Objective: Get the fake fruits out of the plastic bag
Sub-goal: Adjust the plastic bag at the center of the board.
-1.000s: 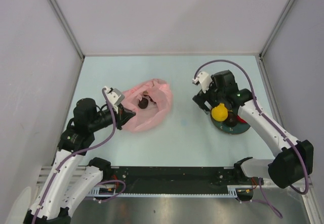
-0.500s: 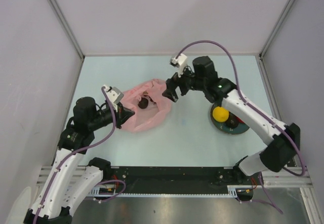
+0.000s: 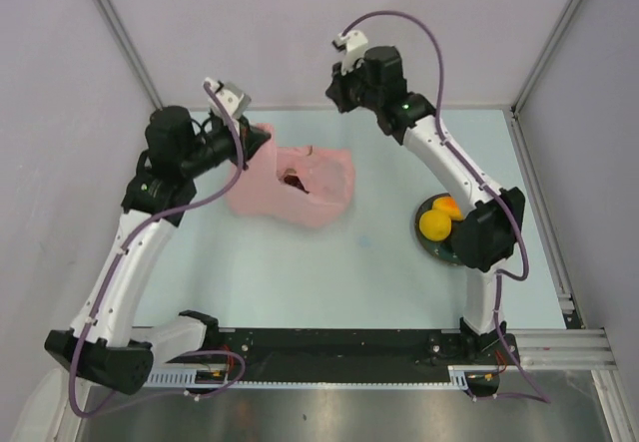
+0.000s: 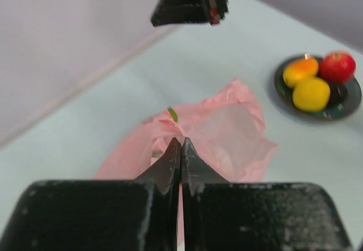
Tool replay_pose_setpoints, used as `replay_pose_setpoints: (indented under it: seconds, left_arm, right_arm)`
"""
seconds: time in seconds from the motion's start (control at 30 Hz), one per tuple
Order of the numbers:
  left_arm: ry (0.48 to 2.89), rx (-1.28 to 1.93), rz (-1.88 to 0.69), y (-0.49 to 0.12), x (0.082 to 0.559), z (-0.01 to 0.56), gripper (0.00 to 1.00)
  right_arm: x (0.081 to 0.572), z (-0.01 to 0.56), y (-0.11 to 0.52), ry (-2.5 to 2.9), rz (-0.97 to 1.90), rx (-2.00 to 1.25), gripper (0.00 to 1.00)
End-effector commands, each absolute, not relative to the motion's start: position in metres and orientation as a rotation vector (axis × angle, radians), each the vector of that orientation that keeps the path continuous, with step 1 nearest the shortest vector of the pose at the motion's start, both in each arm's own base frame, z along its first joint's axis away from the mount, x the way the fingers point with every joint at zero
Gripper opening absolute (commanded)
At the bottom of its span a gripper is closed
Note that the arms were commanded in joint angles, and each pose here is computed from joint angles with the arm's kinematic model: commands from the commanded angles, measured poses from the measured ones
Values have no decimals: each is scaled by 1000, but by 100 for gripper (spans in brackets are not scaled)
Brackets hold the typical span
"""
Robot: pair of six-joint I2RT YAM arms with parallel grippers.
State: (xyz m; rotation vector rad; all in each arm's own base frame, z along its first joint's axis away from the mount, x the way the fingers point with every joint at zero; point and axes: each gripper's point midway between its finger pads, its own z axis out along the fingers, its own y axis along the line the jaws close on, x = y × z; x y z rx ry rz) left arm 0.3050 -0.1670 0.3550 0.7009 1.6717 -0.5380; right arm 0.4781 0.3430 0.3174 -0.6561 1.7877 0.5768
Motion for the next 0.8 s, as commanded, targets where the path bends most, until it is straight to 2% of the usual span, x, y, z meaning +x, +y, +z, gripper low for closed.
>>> replay_pose_setpoints:
  seconds: [0.0,0.03,0.07,0.1,0.13,0.17,0.2,0.23,0.27,0.3,0.37,0.47,0.5,0.53,0.57,0.63,0.67,0.77]
  left_arm:
    - [1407,699,-483,-170,320,456,0]
    - [1398,704,-498,-172,318,460,0]
    - [1397,716,-517,-175,315,461,0]
    - [1398,714,-533,-176,310,461,0]
    - [1404,721,-548,-177,305,458,0]
    - [1445,725,-565,-177,303,442,0]
    - [1433,726,-570,-175,290,443,0]
    - [1449,727,-579,-175,285,435,0]
    - [1497,726,-592,-173,281,413,0]
    - [1511,723,-598,-172,274,405,0]
    - [1578,721,-618,-168,258,380,0]
    - [1658,745,-630,-161,232,346,0]
    - [1667,756,-616,-158,227,339,0]
    - [1690,760,-611,-154,218,329,0]
    - [1695,766,-602,-152,215,327,0]
    - [1713,773,-594,-150,211,318,0]
    - [1703,777,-589,-149,209,318,0]
    - [1716,739,-579,-145,210,310,0]
  right_arm:
    - [484,415,326,1547,549,-597,0]
    - [472,427,322,1530,560,-606,11]
    - [461,399,329,1590,600,-643,26]
    - [441,410,324,1576,623,-652,53]
    - [430,401,325,1596,634,-671,64]
    - [413,358,333,1674,636,-734,73]
    - [403,347,334,1682,617,-767,83]
    - [387,347,332,1664,588,-796,85]
    - [384,314,324,1710,482,-831,87]
    - [375,307,330,1702,469,-852,88]
    - [359,310,328,1702,521,-842,86]
    - [334,317,345,1647,632,-901,61]
    - [327,319,354,1622,657,-923,48]
    - [325,309,364,1631,675,-952,42]
    - [323,303,370,1639,684,-973,32]
    - [319,286,387,1657,699,-1014,27]
    - [323,263,398,1699,701,-1034,22]
    - [324,213,423,1798,716,-1072,15]
